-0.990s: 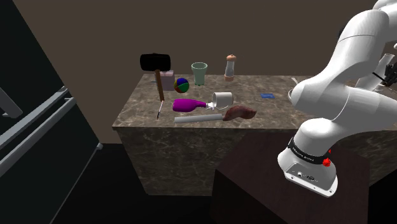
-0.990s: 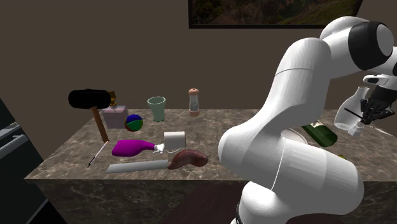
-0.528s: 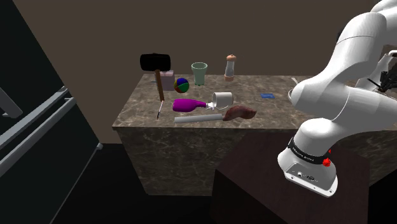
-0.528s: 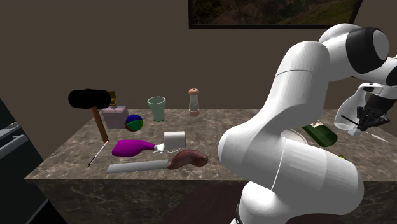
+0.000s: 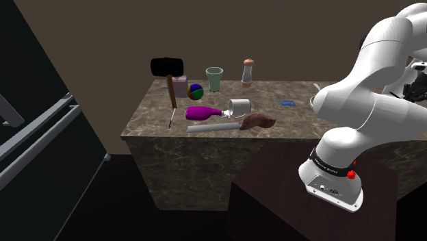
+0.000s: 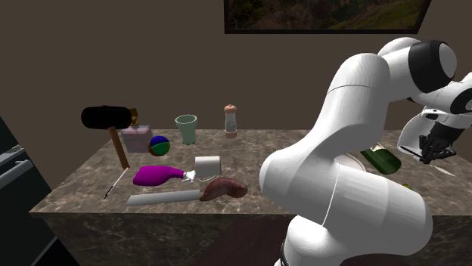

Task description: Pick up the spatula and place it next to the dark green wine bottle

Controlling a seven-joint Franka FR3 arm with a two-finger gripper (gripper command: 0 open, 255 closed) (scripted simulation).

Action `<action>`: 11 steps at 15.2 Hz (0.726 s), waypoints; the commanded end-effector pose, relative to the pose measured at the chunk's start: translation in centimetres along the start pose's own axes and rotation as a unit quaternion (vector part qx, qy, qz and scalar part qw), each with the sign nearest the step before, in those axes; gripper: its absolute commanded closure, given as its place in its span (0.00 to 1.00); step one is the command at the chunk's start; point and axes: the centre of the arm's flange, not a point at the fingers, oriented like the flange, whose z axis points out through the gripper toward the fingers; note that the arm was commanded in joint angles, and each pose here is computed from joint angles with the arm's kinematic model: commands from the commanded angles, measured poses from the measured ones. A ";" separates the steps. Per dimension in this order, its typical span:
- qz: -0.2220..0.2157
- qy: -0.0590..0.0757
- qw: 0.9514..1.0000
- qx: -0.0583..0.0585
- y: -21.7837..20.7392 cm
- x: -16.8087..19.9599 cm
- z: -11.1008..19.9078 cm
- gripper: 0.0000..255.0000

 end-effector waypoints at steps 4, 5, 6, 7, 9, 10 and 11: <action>0.000 0.000 1.000 0.000 -0.1 -0.2 2.6 1.00; 0.000 0.000 1.000 0.000 -0.1 -0.2 3.2 1.00; 0.000 0.000 1.000 0.000 -0.1 -0.2 3.7 1.00; 0.000 0.000 1.000 0.000 -0.1 -0.3 4.2 1.00; 0.000 0.000 1.000 0.000 -0.1 -0.4 5.3 1.00; 0.000 0.000 1.000 0.000 -0.1 -0.4 5.3 1.00; 0.000 0.000 1.000 0.000 -0.1 -0.4 5.3 1.00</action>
